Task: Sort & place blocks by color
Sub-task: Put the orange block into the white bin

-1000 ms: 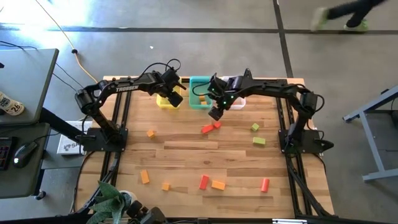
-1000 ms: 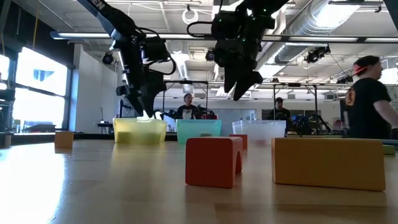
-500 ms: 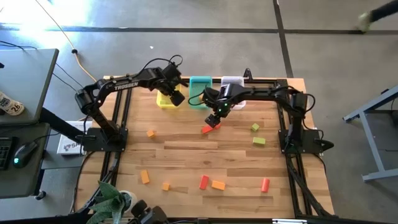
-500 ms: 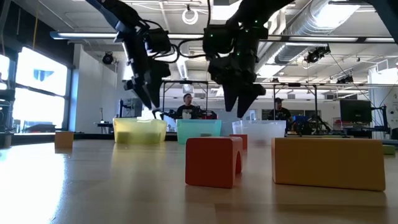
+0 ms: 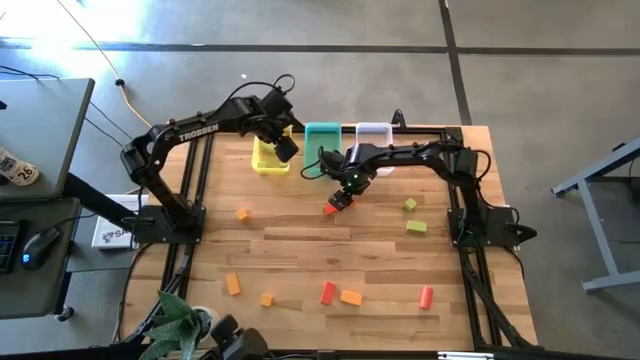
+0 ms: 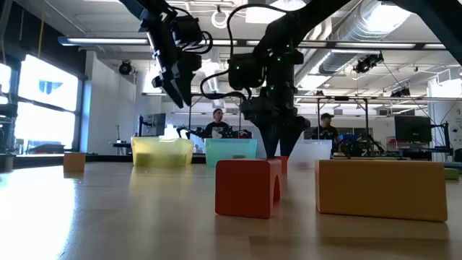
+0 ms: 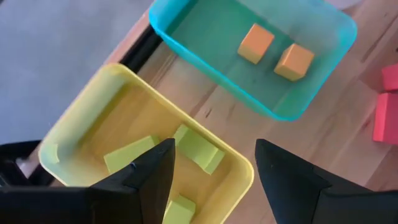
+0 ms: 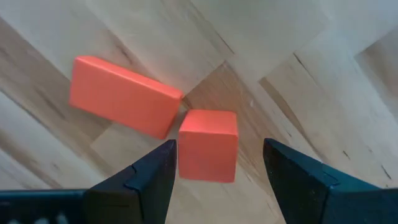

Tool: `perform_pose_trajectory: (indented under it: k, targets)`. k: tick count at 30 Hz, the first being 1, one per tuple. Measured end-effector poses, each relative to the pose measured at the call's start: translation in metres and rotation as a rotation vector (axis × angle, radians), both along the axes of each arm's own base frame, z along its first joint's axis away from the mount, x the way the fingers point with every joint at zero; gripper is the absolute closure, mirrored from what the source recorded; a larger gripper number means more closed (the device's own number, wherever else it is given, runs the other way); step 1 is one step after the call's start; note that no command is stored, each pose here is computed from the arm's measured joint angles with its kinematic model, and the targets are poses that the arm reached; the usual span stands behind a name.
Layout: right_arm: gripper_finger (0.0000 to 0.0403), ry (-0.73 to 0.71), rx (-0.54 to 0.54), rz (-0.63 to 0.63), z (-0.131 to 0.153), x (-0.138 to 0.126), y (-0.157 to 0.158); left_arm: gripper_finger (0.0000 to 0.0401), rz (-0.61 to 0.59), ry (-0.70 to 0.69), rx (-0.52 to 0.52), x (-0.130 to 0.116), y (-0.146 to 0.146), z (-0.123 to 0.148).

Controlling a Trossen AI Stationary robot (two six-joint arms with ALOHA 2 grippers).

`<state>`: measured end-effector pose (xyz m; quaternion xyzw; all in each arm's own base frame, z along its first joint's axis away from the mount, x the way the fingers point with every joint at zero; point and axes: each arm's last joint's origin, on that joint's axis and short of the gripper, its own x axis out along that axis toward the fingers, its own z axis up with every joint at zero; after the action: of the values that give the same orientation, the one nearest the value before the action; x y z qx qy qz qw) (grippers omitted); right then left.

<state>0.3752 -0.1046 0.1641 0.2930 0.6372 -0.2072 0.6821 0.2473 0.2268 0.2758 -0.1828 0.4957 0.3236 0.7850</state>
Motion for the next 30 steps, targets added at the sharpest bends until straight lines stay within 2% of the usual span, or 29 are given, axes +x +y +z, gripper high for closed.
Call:
perform_pose_trajectory:
  k: [6,13,21,30]
  targets:
    - [0.0194,0.032,0.001,-0.006,-0.011,0.002,-0.001,0.0192,-0.001,-0.014,0.014,0.001,0.001,0.007]
    - [0.0297,0.025,0.027,0.001,-0.012,0.002,0.000,0.0192,-0.001,-0.007,0.008,0.001,0.001,0.006]
    - [0.0299,0.047,0.060,0.062,-0.003,0.002,0.001,0.0192,0.000,-0.008,0.008,0.001,0.001,0.006]
    - [0.0299,0.060,-0.072,0.155,0.041,0.012,-0.008,0.0192,0.000,-0.010,0.005,0.001,0.001,0.006]
